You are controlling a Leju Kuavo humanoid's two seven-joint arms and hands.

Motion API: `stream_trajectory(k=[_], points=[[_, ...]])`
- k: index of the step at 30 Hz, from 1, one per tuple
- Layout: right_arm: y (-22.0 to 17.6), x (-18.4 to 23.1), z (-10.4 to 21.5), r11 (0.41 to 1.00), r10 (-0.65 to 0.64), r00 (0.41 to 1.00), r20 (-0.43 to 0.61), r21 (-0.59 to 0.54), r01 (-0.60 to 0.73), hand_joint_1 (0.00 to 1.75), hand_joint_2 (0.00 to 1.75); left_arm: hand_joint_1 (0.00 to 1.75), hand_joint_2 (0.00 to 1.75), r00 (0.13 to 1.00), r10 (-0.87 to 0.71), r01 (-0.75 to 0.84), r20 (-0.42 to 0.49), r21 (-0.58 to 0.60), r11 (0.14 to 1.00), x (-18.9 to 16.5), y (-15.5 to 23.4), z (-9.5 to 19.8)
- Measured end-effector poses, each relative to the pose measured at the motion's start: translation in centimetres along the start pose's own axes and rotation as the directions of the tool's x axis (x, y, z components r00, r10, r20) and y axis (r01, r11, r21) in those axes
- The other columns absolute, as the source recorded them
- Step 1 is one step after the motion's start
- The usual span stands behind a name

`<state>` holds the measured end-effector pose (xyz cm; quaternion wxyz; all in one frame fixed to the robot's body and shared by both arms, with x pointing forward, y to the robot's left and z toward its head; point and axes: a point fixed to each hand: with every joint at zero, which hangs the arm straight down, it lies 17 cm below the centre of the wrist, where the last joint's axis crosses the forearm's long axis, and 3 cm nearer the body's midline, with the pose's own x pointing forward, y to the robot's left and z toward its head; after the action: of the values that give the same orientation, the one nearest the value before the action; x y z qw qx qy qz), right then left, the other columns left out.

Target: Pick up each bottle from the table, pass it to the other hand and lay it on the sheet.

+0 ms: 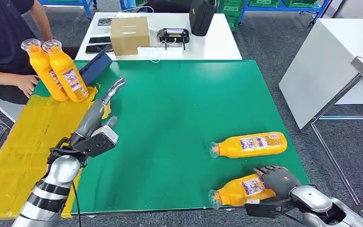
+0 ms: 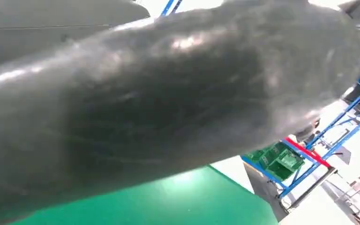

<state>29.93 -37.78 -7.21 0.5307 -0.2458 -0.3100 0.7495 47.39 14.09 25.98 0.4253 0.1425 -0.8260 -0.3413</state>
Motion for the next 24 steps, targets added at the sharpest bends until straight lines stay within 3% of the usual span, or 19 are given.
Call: stream_trajectory(k=[7, 12, 13, 14, 16, 19, 21, 24], points=[[-0.4, 1.1, -0.3, 0.992, -0.123, 0.992, 0.004, -0.041, 0.123, 1.75, 1.75, 0.00, 0.00, 1.000, 0.022, -0.022, -0.017, 0.006, 1.000, -0.4, 0.0, 0.4], [-2.1, 3.9, -1.2, 0.948, -0.291, 0.956, 0.033, -0.125, 0.293, 1.75, 1.75, 0.00, 0.00, 0.986, 0.145, -0.146, -0.086, -0.005, 0.989, -1.7, -0.8, 2.4], [-2.5, 4.6, -1.3, 0.932, -0.329, 0.943, 0.050, -0.140, 0.333, 1.75, 1.75, 0.00, 1.75, 0.980, 0.176, -0.177, -0.096, -0.010, 0.984, -1.9, -1.0, 2.7], [-2.7, 5.5, -1.2, 0.913, -0.373, 0.925, 0.072, -0.149, 0.379, 1.75, 1.75, 0.00, 1.75, 0.970, 0.217, -0.220, -0.111, -0.016, 0.975, -2.0, -1.4, 3.2], [-5.2, 7.9, -1.0, 0.828, -0.503, 0.846, 0.176, -0.180, 0.530, 1.75, 1.75, 0.00, 1.75, 0.918, 0.368, -0.373, -0.145, -0.009, 0.928, -2.2, -1.8, 4.6], [-10.7, 13.4, 0.8, 0.604, -0.680, 0.608, 0.409, -0.156, 0.781, 1.75, 1.75, 0.00, 1.75, 0.748, 0.648, -0.652, -0.144, 0.025, 0.758, -1.0, -1.8, 6.9], [-14.6, 16.2, 2.2, 0.470, -0.710, 0.469, 0.525, -0.142, 0.871, 1.75, 1.75, 0.00, 1.75, 0.657, 0.747, -0.747, -0.103, 0.049, 0.663, 0.2, -1.3, 7.8], [-21.0, 17.1, 4.4, 0.307, -0.679, 0.337, 0.652, -0.165, 0.937, 1.75, 1.75, 0.00, 1.75, 0.611, 0.789, -0.787, -0.067, 0.057, 0.614, 1.8, -1.2, 8.3]])
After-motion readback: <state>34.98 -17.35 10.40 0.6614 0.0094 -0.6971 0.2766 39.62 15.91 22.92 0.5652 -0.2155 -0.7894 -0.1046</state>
